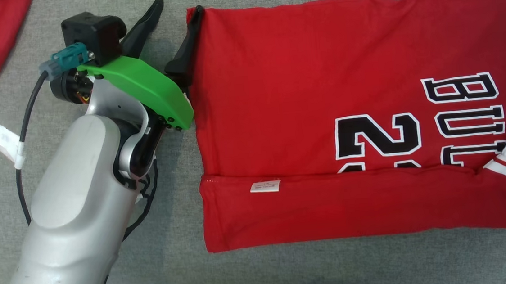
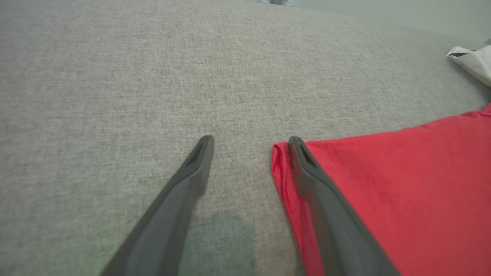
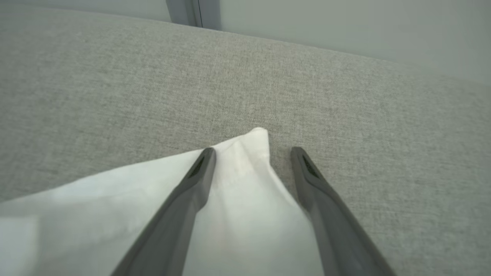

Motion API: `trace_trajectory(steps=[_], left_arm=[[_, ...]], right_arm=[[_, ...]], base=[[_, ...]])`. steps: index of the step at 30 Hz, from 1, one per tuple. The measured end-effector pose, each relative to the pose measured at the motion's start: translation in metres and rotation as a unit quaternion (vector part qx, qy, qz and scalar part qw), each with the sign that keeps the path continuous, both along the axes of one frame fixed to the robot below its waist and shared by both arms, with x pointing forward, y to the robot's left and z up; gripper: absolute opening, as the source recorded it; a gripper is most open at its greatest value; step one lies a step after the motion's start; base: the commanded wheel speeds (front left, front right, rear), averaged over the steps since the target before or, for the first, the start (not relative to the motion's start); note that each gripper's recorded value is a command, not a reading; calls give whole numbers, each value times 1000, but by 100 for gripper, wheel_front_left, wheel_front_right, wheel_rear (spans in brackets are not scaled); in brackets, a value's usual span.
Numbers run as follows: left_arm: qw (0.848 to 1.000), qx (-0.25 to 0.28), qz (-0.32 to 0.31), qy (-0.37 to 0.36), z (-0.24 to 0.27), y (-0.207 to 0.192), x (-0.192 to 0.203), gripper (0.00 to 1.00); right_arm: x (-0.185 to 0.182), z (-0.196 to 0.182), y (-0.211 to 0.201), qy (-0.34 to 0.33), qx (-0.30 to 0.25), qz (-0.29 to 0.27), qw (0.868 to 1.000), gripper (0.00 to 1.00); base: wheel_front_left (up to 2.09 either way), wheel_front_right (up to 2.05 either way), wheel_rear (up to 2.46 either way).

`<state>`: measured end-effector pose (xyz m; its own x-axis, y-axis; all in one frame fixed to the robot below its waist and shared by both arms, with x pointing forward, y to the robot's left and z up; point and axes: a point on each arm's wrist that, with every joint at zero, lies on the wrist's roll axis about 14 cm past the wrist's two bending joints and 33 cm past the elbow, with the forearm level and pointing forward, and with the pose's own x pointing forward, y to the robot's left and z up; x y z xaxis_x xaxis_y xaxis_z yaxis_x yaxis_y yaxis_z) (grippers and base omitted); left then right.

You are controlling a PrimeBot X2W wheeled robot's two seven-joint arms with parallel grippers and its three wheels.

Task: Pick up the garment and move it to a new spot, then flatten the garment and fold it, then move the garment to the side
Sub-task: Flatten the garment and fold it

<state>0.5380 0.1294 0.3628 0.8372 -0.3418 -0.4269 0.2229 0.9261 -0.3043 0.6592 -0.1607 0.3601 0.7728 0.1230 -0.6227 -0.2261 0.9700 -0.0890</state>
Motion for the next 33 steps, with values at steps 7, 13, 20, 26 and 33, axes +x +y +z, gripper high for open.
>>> trace_trajectory(steps=[7,13,20,26,33], left_arm=[[999,-4,-42,13,3,-17,-6,100],[998,-3,-67,23,6,-25,-16,0],[998,1,-61,-3,22,-22,-17,0],[998,-13,-46,-43,51,-21,-26,0],[996,-43,-35,-73,84,-27,-51,0]], right_arm=[[-2,-2,-1,8,5,-2,1000,100],[-4,-1,6,13,24,-1,1000,0],[-2,24,16,-38,67,8,997,0],[-17,64,-3,-93,93,5,991,0],[-63,106,-38,-150,136,-20,979,0]], base=[[0,0,0],[0,0,0],[0,0,0],[0,0,0],[0,0,0]])
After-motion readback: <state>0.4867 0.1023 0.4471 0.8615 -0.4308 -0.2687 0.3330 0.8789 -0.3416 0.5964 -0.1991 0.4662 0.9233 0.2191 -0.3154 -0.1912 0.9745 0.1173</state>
